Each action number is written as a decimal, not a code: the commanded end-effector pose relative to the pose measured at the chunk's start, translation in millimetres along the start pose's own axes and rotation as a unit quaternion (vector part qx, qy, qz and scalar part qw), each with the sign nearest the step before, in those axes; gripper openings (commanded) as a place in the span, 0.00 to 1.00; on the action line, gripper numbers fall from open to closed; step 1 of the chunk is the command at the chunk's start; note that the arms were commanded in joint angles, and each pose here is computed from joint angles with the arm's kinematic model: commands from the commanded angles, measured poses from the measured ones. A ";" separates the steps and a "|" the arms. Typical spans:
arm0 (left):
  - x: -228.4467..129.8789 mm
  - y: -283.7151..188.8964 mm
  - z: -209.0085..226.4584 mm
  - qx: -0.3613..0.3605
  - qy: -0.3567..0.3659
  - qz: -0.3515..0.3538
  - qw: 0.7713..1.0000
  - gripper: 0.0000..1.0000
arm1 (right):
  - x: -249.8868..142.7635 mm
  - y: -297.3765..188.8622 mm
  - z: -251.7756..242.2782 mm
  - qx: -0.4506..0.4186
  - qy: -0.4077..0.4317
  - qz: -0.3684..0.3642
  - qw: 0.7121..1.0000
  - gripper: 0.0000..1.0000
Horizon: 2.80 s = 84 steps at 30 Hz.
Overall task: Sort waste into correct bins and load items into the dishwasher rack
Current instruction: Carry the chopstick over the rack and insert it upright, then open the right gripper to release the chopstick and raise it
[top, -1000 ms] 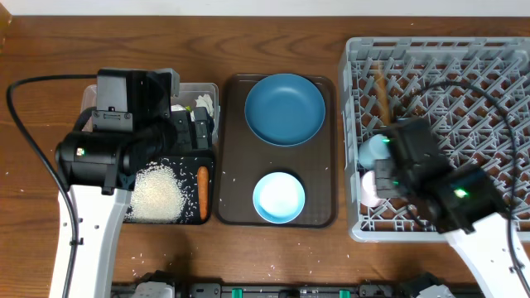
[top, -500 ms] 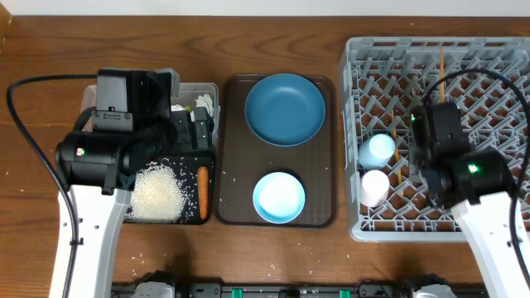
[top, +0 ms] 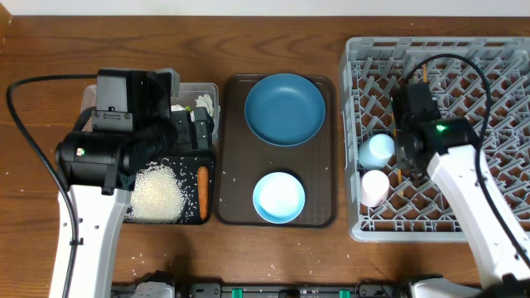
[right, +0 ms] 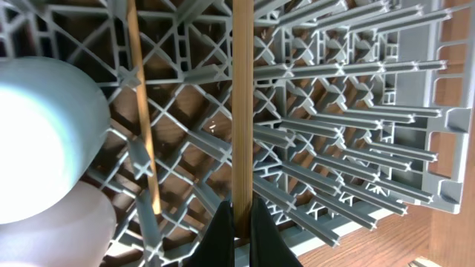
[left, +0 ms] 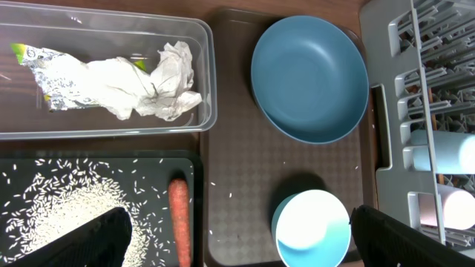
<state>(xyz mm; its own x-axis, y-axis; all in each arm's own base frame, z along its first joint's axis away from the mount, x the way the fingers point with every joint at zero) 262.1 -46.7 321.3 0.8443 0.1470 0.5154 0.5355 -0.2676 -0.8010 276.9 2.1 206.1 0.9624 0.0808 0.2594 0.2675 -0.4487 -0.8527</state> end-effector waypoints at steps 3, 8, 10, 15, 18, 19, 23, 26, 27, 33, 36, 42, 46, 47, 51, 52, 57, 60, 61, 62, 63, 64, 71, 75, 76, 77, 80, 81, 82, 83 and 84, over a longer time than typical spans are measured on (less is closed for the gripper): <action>0.6 -0.4 2.3 0.006 -0.003 -0.001 1.000 0.97 | 4.5 18.1 2.3 -0.015 -0.014 0.025 0.999 0.01; 0.6 -0.4 2.3 0.006 -0.003 -0.001 1.000 0.97 | 5.6 25.4 10.3 0.004 -0.035 0.036 0.999 0.01; 0.6 -0.4 2.3 0.006 -0.003 -0.001 1.000 0.97 | 6.9 25.6 12.3 0.013 -0.040 0.032 0.999 0.01; 0.6 -0.4 2.3 0.006 -0.003 -0.001 1.000 0.96 | 7.7 25.4 12.7 0.015 -0.040 0.030 0.999 0.01; 0.6 -0.4 2.3 0.006 -0.003 -0.001 1.000 0.96 | 6.6 24.0 13.4 0.016 -0.043 0.031 0.998 0.01; 0.6 -0.4 2.3 0.006 -0.003 -0.001 1.000 0.96 | 6.6 23.7 13.7 0.016 -0.044 0.030 0.998 0.01; 0.6 -0.4 2.3 0.006 -0.003 -0.001 1.000 0.97 | 7.5 23.4 14.4 0.016 -0.044 0.028 0.999 0.01; 0.6 -0.4 2.3 0.006 -0.003 -0.001 1.000 0.96 | 8.8 23.5 14.6 0.017 -0.042 0.024 0.999 0.01; 0.6 -0.4 2.3 0.006 -0.003 -0.001 1.000 0.97 | 9.2 23.5 14.6 0.017 -0.041 0.023 0.999 0.01; 0.6 -0.4 2.3 0.006 -0.003 -0.001 1.000 0.97 | 11.3 16.0 11.0 0.018 -0.032 0.004 0.999 0.00; 0.6 -0.4 2.3 0.006 -0.003 -0.001 1.000 0.97 | 12.6 6.6 5.7 0.019 -0.020 -0.017 0.999 0.01; 0.6 -0.4 2.3 0.006 -0.003 -0.001 1.000 0.97 | 14.9 -6.4 1.1 0.030 -0.009 -0.049 0.998 0.01; 0.6 -0.4 2.3 0.006 -0.003 -0.001 1.000 0.97 | 15.6 -5.4 2.0 0.032 -0.012 -0.049 0.998 0.01; 0.6 -0.4 2.3 0.006 -0.003 -0.001 1.000 0.97 | 15.5 -5.3 1.8 0.032 -0.011 -0.049 0.998 0.01; 0.6 -0.4 2.3 0.006 -0.003 -0.001 1.000 0.96 | 15.9 -4.3 2.2 0.036 -0.010 -0.049 0.998 0.01; 0.6 -0.4 2.3 0.006 -0.003 -0.001 1.000 0.97 | 16.5 -3.5 4.1 0.043 -0.014 -0.051 0.998 0.01; 0.6 -0.4 2.3 0.006 -0.003 -0.001 1.000 0.97 | 18.7 4.3 13.1 0.064 -0.043 -0.059 0.995 0.01; 0.6 -0.4 2.3 0.006 -0.003 -0.001 1.000 0.97 | 17.7 11.6 12.1 0.062 -0.040 -0.048 0.996 0.02; 0.6 -0.4 2.3 0.006 -0.003 -0.001 1.000 0.97 | 17.5 13.6 11.3 0.061 -0.039 -0.044 0.996 0.02; 0.6 -0.4 2.3 0.006 -0.003 -0.001 1.000 0.96 | 17.2 16.2 10.0 0.060 -0.037 -0.040 0.997 0.02; 0.6 -0.4 2.3 0.006 -0.003 -0.001 1.000 0.97 | 16.8 18.4 8.5 0.059 -0.034 -0.036 0.997 0.02; 0.6 -0.4 2.3 0.006 -0.003 -0.001 1.000 0.97 | 16.5 20.3 7.6 0.058 -0.033 -0.033 0.997 0.02; 0.6 -0.4 2.3 0.006 -0.003 -0.001 1.000 0.96 | 16.1 23.8 7.6 0.078 -0.024 -0.028 0.996 0.05; 0.6 -0.4 2.3 0.006 -0.003 -0.001 1.000 0.97 | 16.0 23.9 8.2 0.080 -0.024 -0.028 0.996 0.05; 0.6 -0.4 2.3 0.006 -0.003 -0.001 1.000 0.96 | 15.9 23.9 8.2 0.080 -0.024 -0.028 0.996 0.06; 0.6 -0.4 2.3 0.006 -0.003 -0.001 1.000 0.97 | 15.9 23.9 8.2 0.080 -0.024 -0.028 0.996 0.10; 0.6 -0.4 2.3 0.006 -0.003 -0.001 1.000 0.97 | 15.7 23.9 8.2 0.080 -0.024 -0.027 0.996 0.36; 0.6 -0.4 2.3 0.006 -0.003 -0.001 1.000 0.97 | 15.7 23.9 8.2 0.080 -0.024 -0.027 0.996 0.44; 0.6 -0.4 2.3 0.006 -0.003 -0.001 1.000 0.96 | 15.7 23.9 8.2 0.080 -0.023 -0.027 0.996 0.47; 0.6 -0.4 2.3 0.006 -0.003 -0.001 1.000 0.97 | 15.7 23.9 8.2 0.080 -0.023 -0.027 0.996 0.47; 0.6 -0.4 2.3 0.006 -0.003 -0.001 1.000 0.97 | 15.7 23.9 8.4 0.081 -0.024 -0.027 0.996 0.47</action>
<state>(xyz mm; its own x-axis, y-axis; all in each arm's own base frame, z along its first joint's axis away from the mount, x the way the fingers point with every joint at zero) 262.1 -46.7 321.3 0.8443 0.1470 0.5154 0.5355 -0.2676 -0.8010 299.2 2.1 188.7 0.9430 0.1529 0.2956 0.3287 -0.2889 -0.8991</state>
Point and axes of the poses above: each gripper's point midway between its finger pads, its own y axis out along the fingers, its own z axis along the line the jaws close on, x = y × z, the point moved 7 cm from there along -y, back along the fingers, and after that the axes turned 2 degrees about -y, right-handed, at the moved point
